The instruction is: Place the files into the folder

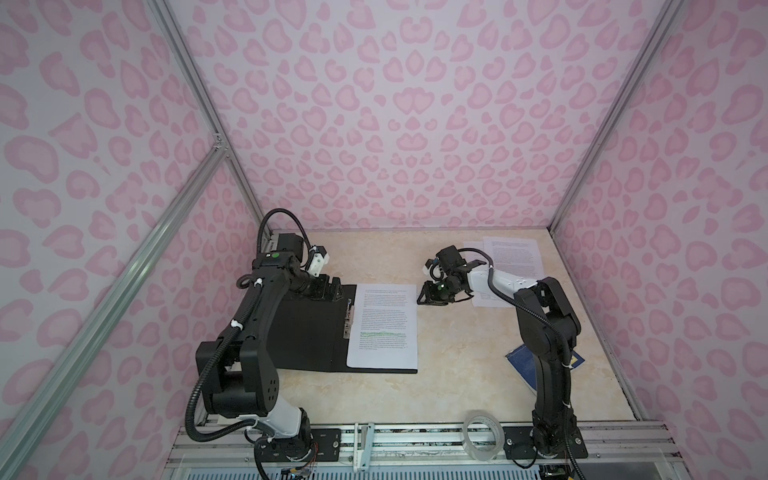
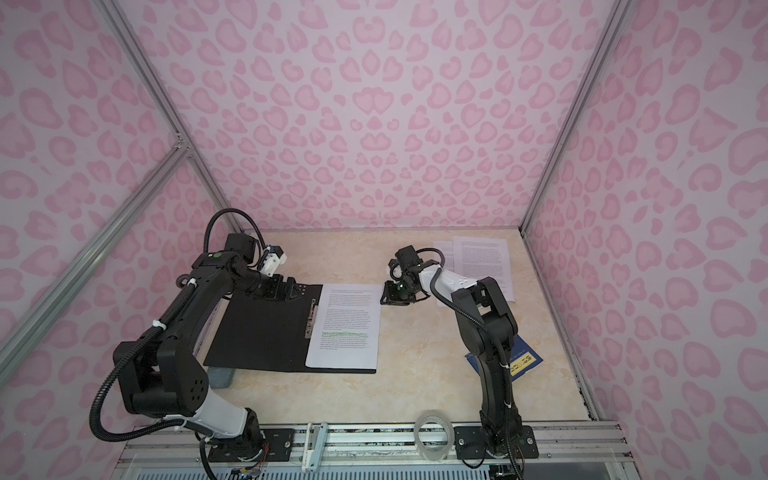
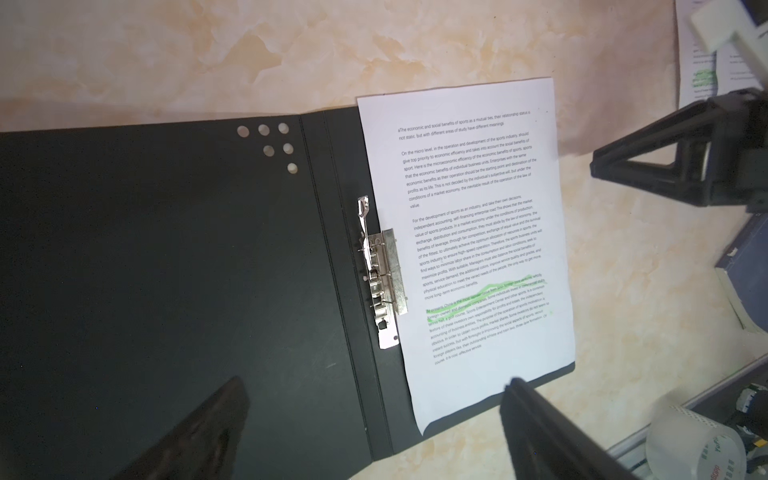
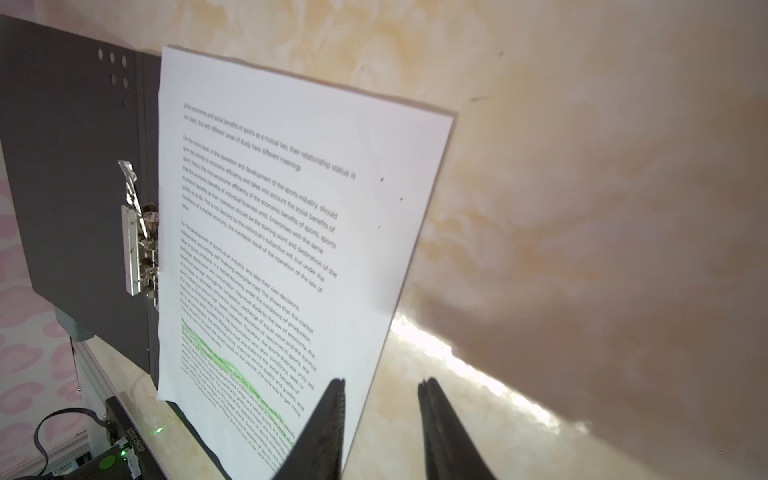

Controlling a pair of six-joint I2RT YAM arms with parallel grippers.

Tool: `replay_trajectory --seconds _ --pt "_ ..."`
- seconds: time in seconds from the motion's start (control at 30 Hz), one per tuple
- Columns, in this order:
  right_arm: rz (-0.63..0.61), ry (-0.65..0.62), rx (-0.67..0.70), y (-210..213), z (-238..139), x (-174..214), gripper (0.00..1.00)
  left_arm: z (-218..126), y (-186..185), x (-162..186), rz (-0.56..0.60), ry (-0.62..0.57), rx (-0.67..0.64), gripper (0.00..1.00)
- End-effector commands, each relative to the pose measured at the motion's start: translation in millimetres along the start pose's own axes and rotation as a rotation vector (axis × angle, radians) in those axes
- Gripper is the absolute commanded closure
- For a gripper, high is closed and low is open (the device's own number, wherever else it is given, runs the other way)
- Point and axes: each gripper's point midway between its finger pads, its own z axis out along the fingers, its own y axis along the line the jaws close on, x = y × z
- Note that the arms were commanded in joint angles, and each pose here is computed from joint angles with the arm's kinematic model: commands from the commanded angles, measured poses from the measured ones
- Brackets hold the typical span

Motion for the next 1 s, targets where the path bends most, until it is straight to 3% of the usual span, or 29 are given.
replay_trajectory --seconds 0.0,0.4,0.97 --pt "0.003 -0.017 -0.031 -0.8 2.8 -15.0 0.66 11.0 -3.9 -2.9 0.006 -0.003 0.044 0.02" --pt "0.027 0.001 -0.086 -4.6 22.0 -40.8 0.66 59.5 -6.1 20.8 -0.031 0.113 0.117 0.02" --pt "0.026 0.065 -0.14 -4.4 37.7 -25.2 0.67 92.0 -5.9 27.8 -0.055 0.181 0.135 0.02"
